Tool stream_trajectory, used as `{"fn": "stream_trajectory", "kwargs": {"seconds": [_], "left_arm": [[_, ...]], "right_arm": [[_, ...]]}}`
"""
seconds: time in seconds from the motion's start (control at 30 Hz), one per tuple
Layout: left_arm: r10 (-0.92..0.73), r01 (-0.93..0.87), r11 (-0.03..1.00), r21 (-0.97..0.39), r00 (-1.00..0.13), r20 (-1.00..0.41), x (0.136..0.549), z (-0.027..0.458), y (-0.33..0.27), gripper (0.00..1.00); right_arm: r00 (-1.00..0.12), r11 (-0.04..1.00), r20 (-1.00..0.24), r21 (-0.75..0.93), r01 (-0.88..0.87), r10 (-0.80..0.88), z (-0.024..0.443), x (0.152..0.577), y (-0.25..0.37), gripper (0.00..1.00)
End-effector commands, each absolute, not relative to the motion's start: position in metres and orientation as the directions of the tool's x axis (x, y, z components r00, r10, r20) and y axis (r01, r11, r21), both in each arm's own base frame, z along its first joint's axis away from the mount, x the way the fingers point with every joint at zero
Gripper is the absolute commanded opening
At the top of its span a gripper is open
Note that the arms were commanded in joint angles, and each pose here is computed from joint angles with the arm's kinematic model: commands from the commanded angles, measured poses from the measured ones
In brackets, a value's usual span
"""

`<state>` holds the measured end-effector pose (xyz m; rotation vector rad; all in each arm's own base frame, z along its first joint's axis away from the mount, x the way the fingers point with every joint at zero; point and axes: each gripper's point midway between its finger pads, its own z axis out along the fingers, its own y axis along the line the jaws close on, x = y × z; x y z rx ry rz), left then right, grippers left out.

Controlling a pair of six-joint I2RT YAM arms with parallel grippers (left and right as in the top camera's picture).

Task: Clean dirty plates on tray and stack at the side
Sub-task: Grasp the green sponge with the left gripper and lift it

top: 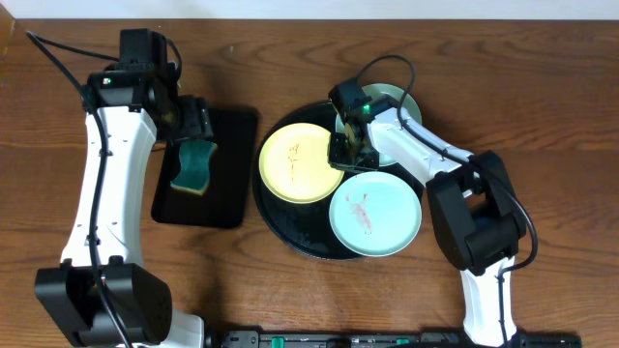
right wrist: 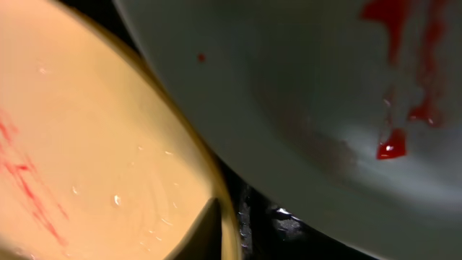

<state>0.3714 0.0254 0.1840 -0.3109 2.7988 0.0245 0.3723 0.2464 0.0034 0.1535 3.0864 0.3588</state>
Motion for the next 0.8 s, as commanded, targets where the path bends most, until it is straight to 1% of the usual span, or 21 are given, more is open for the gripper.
{"fn": "stream_trajectory", "kwargs": {"seconds": [0.0,0.07,0.13,0.33,0.37,0.4,0.43,0.63,0.77], "left_arm": [[-0.201,-0.211,0.977,0.004,-0.935,-0.292,0.366,0.172,0.029,0.82],[-0.176,-0.187,0.982,0.014,-0.947,-0.27,0.365,0.164,0.029,0.78],[-0.151,-0.162,0.986,0.023,-0.957,-0.248,0.365,0.157,0.029,0.77],[-0.058,-0.068,0.997,0.048,-0.983,-0.174,0.373,0.125,0.03,0.77],[-0.038,-0.046,0.998,0.051,-0.987,-0.154,0.374,0.117,0.03,0.72],[-0.025,-0.032,0.998,0.053,-0.99,-0.135,0.374,0.111,0.03,0.63],[-0.02,-0.026,0.998,0.053,-0.993,-0.116,0.374,0.104,0.03,0.6],[-0.023,-0.024,0.998,0.049,-1.0,-0.016,0.371,0.068,0.04,0.59],[-0.056,-0.054,0.998,0.044,-0.998,0.04,0.366,0.048,0.054,0.59]], "right_arm": [[-0.995,0.975,-0.001,0.198,0.1,0.102,-0.012,0.368,0.248,0.01],[-0.995,0.976,-0.006,0.192,0.1,0.103,-0.013,0.369,0.247,0.01],[-0.994,0.979,-0.015,0.179,0.1,0.104,-0.013,0.37,0.245,0.01],[-0.995,0.98,-0.021,0.172,0.095,0.1,-0.013,0.37,0.245,0.01],[-0.995,0.981,-0.024,0.168,0.093,0.098,-0.013,0.37,0.246,0.01],[-0.995,0.982,-0.027,0.166,0.089,0.095,-0.013,0.37,0.246,0.01],[-0.995,0.983,-0.031,0.162,0.088,0.094,-0.014,0.37,0.246,0.01],[-0.995,0.985,-0.038,0.153,0.081,0.087,-0.014,0.369,0.247,0.01],[-0.995,0.985,-0.037,0.154,0.081,0.088,-0.014,0.369,0.247,0.02]]}}
